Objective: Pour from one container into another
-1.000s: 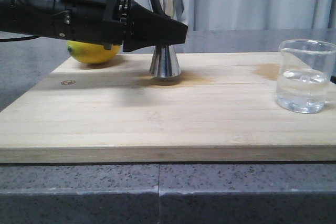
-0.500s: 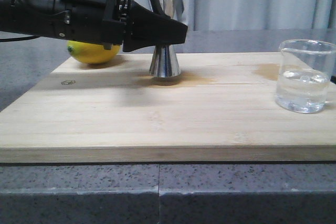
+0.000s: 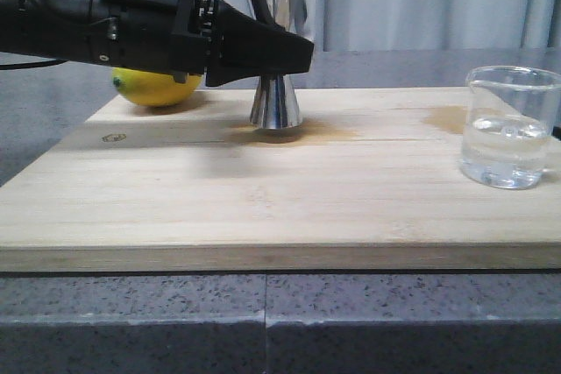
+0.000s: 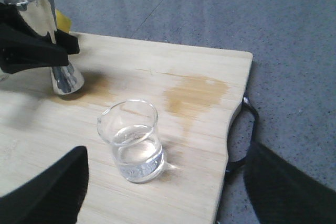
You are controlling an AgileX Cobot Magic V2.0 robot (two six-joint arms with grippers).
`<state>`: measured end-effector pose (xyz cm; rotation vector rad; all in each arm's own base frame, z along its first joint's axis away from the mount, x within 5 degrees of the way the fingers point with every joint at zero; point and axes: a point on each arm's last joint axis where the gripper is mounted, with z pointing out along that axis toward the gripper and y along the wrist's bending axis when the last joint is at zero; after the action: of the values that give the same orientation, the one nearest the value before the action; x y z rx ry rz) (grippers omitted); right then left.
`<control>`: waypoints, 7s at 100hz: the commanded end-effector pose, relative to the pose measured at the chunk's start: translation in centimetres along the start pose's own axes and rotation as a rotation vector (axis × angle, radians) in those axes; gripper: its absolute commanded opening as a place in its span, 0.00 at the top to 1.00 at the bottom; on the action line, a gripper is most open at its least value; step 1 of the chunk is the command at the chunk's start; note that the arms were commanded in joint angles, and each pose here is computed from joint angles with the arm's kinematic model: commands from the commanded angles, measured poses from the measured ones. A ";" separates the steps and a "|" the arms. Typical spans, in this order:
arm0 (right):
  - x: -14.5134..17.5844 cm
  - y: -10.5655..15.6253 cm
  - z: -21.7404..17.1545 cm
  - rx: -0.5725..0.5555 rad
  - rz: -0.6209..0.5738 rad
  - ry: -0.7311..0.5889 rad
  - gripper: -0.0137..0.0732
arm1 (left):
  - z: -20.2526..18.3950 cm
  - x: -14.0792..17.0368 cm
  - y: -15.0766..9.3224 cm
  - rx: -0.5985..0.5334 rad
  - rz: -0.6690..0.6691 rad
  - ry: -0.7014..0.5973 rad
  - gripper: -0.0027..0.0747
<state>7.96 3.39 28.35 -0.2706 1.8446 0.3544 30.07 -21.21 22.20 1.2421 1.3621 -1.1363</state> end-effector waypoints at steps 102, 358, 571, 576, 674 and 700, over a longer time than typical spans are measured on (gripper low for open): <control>4.2 0.9 6.2 -0.125 -0.188 -0.345 0.21 | -0.1 -3.2 -0.7 0.035 0.035 -0.148 0.86; -1.0 1.3 16.5 -0.090 -0.179 -0.261 0.54 | -0.1 -3.2 -0.7 0.035 0.035 -0.148 0.86; -11.4 5.6 19.4 -0.293 -0.892 -0.206 0.54 | -0.1 -3.2 -0.7 0.035 0.035 -0.148 0.86; -11.5 5.6 19.4 -0.293 -0.908 -0.208 0.54 | -0.1 -3.2 -0.7 0.035 0.035 -0.148 0.86; -12.1 5.4 19.5 -0.262 -1.140 -0.201 0.54 | -0.1 -3.2 -0.7 0.035 0.035 -0.148 0.86; -12.0 5.5 19.4 -0.273 -1.198 -0.202 0.54 | -0.1 -3.2 -0.7 0.035 0.035 -0.148 0.86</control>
<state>27.14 15.89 32.89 -1.4080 1.2164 -0.2015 30.07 -21.21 22.20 1.2421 1.3621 -1.1363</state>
